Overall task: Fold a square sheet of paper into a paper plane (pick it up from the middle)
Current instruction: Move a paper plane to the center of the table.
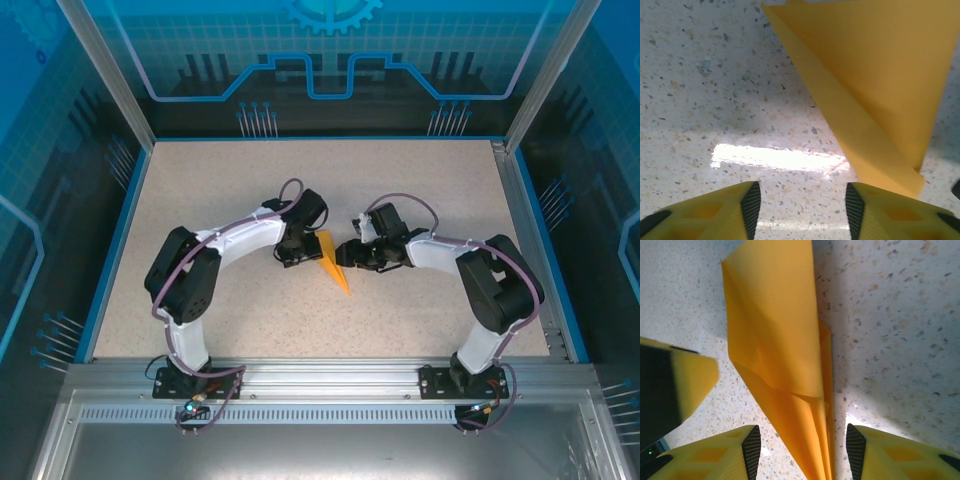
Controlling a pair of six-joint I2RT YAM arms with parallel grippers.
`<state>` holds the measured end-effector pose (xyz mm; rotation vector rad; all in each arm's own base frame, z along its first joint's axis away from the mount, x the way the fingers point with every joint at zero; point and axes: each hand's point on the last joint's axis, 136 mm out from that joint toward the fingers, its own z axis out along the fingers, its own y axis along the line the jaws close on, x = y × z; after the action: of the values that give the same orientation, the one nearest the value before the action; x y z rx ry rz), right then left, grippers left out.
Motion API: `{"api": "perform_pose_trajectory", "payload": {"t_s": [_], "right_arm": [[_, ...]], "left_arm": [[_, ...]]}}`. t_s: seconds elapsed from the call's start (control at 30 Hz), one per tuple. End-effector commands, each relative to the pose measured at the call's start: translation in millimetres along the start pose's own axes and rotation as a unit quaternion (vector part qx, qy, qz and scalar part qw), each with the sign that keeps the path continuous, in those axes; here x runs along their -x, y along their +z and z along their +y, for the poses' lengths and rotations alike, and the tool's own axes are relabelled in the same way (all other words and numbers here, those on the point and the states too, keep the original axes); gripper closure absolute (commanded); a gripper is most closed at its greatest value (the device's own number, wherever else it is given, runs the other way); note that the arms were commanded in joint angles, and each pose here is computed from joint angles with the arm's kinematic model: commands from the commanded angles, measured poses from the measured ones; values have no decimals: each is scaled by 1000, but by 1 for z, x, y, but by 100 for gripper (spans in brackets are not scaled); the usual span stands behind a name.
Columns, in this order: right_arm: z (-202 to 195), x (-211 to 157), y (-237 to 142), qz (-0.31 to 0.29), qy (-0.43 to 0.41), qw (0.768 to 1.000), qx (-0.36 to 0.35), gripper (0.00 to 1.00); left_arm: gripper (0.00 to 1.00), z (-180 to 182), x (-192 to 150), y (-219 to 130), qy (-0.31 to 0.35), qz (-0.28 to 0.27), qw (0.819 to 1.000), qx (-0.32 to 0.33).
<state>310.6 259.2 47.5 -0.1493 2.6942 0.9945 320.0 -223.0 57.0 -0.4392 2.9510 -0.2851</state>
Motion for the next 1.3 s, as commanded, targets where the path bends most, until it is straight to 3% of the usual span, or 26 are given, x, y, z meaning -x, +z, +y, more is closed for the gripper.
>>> {"api": "perform_pose_trajectory", "payload": {"t_s": [0.0,0.1,0.3,0.57,0.73,0.9,1.07,1.27], "right_arm": [[0,6,-8,-23,4,1000,-15,49],[-10,-2,-8,-21,18,999,-22,49],[-9,-5,-6,-17,19,1000,-18,49],[-5,-5,-1,-10,13,1000,-11,49],[-1,-7,9,8,5,1000,10,48],[12,2,17,12,-13,999,31,47],[20,2,23,26,-26,998,42,47],[20,1,31,38,-31,998,40,46]], "left_arm": [[38,-26,12,-32,0,-33,996,-82],[26,-32,19,-30,-17,-24,996,-89],[28,-36,22,-2,-44,29,996,-68],[42,-15,12,10,-51,51,997,-32],[63,-1,7,8,-51,45,997,-32],[74,9,6,6,-45,35,998,-30],[82,8,5,8,-40,36,998,-36],[84,11,4,12,-34,39,998,-30]]}}
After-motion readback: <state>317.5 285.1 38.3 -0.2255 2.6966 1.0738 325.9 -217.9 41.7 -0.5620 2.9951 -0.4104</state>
